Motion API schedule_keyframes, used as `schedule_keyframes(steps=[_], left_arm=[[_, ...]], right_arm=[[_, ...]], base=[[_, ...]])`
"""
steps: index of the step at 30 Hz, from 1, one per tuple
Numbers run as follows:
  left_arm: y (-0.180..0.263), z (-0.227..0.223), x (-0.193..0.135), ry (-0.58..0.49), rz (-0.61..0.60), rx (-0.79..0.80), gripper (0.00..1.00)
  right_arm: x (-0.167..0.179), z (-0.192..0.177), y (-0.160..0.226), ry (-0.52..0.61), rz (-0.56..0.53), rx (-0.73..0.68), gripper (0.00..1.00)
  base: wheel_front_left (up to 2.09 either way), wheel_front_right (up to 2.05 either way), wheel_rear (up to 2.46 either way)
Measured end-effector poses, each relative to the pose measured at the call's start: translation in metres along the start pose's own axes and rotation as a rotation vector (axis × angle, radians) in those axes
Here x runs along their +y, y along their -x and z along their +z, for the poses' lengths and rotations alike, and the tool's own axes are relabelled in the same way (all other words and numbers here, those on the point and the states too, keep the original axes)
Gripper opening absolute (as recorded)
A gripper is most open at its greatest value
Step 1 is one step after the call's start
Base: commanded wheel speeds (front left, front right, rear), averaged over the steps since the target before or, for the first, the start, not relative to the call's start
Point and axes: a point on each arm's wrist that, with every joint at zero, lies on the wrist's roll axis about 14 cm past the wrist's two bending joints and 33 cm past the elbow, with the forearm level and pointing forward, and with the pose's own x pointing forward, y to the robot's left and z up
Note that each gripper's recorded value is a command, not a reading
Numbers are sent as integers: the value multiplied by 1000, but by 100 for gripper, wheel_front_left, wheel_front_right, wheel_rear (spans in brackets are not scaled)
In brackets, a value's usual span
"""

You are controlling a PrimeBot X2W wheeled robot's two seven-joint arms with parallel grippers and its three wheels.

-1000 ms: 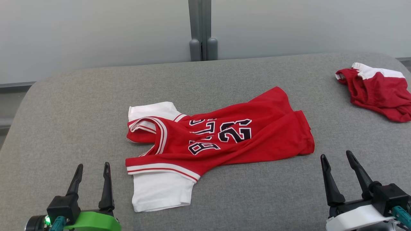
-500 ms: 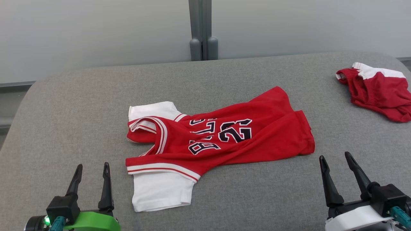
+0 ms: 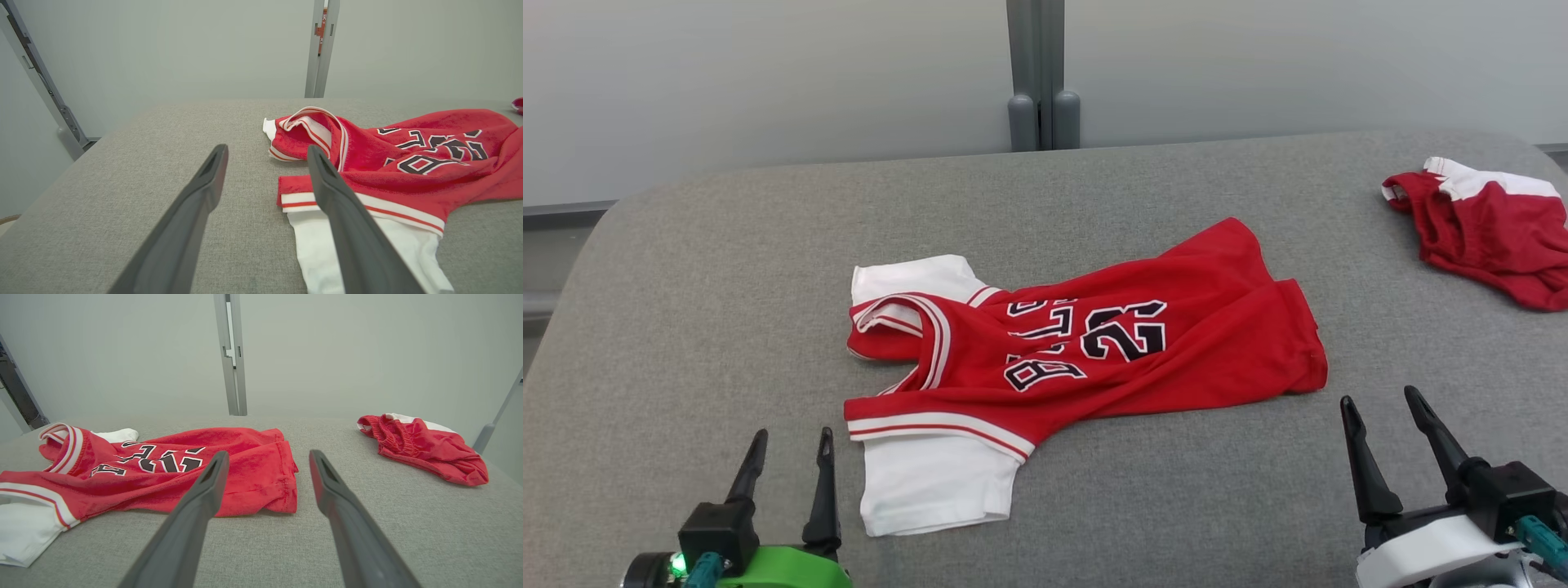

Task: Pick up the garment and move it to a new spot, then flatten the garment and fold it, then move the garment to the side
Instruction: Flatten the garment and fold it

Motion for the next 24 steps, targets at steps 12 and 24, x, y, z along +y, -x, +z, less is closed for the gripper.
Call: schedule_keyframes(steps=[12, 24], left_arm=[[5, -63, -27, 44, -70, 206, 100], [11, -108, -29, 73, -69, 365, 100]], right_arm=[[-25, -39, -35, 71, 3, 135, 100], [-24, -84, -76, 77, 55, 282, 100]], base=[[0, 0, 0], [0, 0, 0]])
